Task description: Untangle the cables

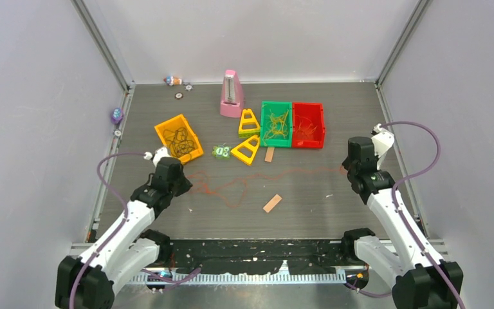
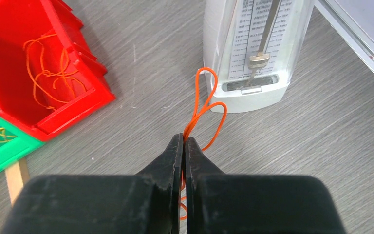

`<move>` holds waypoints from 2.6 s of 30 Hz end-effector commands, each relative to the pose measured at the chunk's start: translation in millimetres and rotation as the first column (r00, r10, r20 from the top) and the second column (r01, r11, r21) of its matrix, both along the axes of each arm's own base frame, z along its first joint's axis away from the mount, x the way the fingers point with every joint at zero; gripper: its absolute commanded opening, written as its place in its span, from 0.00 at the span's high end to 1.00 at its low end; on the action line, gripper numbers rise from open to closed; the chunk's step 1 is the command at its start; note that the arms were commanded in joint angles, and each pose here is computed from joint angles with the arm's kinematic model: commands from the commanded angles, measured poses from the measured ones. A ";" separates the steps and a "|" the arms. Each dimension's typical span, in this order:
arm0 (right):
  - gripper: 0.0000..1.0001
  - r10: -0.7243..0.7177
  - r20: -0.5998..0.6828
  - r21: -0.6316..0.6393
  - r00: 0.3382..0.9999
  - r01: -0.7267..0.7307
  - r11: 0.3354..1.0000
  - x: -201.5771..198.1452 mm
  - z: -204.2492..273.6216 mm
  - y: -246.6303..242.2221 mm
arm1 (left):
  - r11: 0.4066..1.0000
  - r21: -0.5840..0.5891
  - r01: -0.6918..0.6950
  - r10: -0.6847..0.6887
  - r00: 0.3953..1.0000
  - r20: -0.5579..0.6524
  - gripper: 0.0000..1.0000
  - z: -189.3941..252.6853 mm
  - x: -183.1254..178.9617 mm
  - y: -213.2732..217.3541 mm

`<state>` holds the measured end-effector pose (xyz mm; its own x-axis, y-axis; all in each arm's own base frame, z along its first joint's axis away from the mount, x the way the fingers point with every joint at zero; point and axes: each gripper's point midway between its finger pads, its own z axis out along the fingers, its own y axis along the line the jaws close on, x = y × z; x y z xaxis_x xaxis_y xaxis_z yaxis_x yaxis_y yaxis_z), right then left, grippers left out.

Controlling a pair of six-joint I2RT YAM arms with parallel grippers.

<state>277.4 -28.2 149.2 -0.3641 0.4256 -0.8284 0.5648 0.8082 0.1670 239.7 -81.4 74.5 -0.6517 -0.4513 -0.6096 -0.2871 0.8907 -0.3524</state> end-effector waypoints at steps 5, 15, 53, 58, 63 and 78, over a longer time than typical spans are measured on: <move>0.95 0.034 0.078 0.003 0.996 -0.034 0.999 -1.6 25.9 2.2 | 0.997 -0.043 -0.056 0.067 0.943 0.327 1.00 79.8 13.4 16.8; 0.95 -0.172 0.096 -0.023 0.980 0.175 0.984 -25.9 31.2 -28.5 | 0.803 0.121 -0.583 0.423 0.702 0.573 1.00 214.3 -41.3 143.9; 0.95 0.334 0.410 -0.045 0.849 -0.346 0.937 66.3 205.0 55.8 | 0.887 0.089 0.453 -0.332 0.492 0.805 1.00 340.0 -6.6 -46.2; 0.95 0.306 0.451 -0.061 0.839 -0.313 0.948 84.1 232.3 52.2 | 0.858 0.093 0.505 -0.350 0.443 0.825 1.00 375.3 -11.6 -57.3; 0.95 0.283 0.467 -0.068 0.838 -0.286 0.956 107.9 251.5 50.9 | 0.839 0.082 0.538 -0.342 0.404 0.848 1.00 405.5 -14.0 -66.0; 0.95 0.230 0.395 -0.086 0.889 -0.214 0.973 177.4 203.9 46.4 | 0.813 0.030 0.581 -0.311 0.390 0.867 1.00 456.2 6.0 -84.7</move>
<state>440.8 24.6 331.8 -0.1628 0.3474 -0.9235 0.2472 0.9205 0.3027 257.3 -165.2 506.0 -0.1243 -0.4446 -0.8871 0.6172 0.6654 -0.4199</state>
